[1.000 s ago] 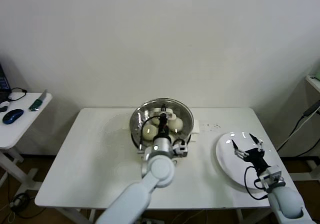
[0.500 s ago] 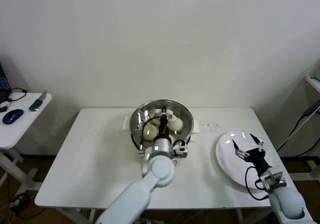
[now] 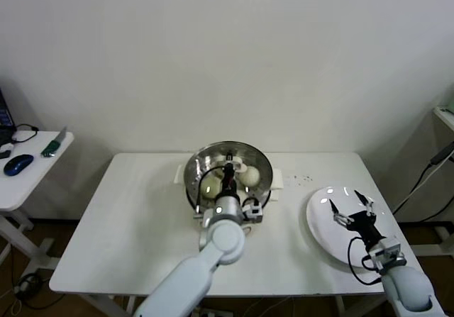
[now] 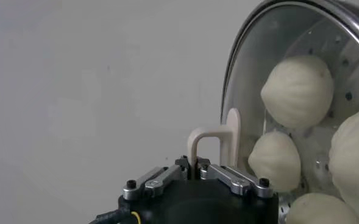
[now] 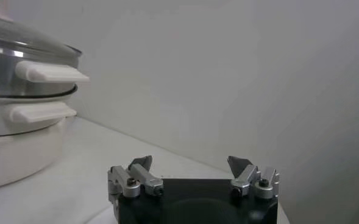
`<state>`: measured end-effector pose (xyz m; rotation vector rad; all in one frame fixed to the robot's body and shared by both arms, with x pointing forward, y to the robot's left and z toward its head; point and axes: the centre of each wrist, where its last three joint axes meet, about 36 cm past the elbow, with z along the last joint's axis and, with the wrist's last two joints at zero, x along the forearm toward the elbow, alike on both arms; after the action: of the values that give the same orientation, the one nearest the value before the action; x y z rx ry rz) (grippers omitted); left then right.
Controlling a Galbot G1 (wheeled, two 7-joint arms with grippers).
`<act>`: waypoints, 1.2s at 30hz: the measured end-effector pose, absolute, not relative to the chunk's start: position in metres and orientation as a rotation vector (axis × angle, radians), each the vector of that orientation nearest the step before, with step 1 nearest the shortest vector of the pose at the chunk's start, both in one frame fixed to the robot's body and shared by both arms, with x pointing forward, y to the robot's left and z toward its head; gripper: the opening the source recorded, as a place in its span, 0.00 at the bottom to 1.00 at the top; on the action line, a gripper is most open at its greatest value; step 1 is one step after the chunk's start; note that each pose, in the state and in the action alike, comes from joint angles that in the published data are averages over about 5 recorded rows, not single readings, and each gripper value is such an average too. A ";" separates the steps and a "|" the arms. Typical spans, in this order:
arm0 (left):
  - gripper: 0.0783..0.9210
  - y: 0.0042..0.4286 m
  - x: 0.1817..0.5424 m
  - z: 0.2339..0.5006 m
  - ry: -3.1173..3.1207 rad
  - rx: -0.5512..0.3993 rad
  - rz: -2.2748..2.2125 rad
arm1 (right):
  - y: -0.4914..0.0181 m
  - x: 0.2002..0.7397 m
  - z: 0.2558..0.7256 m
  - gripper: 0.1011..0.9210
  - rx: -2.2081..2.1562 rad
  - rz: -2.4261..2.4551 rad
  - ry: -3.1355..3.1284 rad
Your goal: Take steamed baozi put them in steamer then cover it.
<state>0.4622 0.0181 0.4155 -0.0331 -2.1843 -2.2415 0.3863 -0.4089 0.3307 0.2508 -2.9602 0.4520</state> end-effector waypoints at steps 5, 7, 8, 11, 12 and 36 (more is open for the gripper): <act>0.09 0.017 0.463 0.414 -2.193 -0.029 -2.241 | -0.408 0.386 0.330 0.88 0.255 0.452 -2.960; 0.09 0.017 0.464 0.414 -2.198 -0.026 -2.238 | -0.408 0.385 0.330 0.88 0.256 0.453 -2.959; 0.09 0.017 0.464 0.414 -2.200 -0.025 -2.238 | -0.409 0.385 0.330 0.88 0.257 0.454 -2.959; 0.09 0.017 0.465 0.413 -2.204 -0.021 -2.240 | -0.409 0.384 0.329 0.88 0.258 0.455 -2.958; 0.09 0.017 0.464 0.413 -2.205 -0.021 -2.240 | -0.410 0.384 0.329 0.88 0.258 0.455 -2.957; 0.65 0.030 0.443 0.426 -2.240 -0.055 -2.217 | -0.411 0.385 0.333 0.88 0.260 0.421 -2.947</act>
<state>0.4429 0.0295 0.4259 -0.0552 -2.2403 -2.2171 0.3851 -0.4114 0.3329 0.2605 -2.9468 0.4210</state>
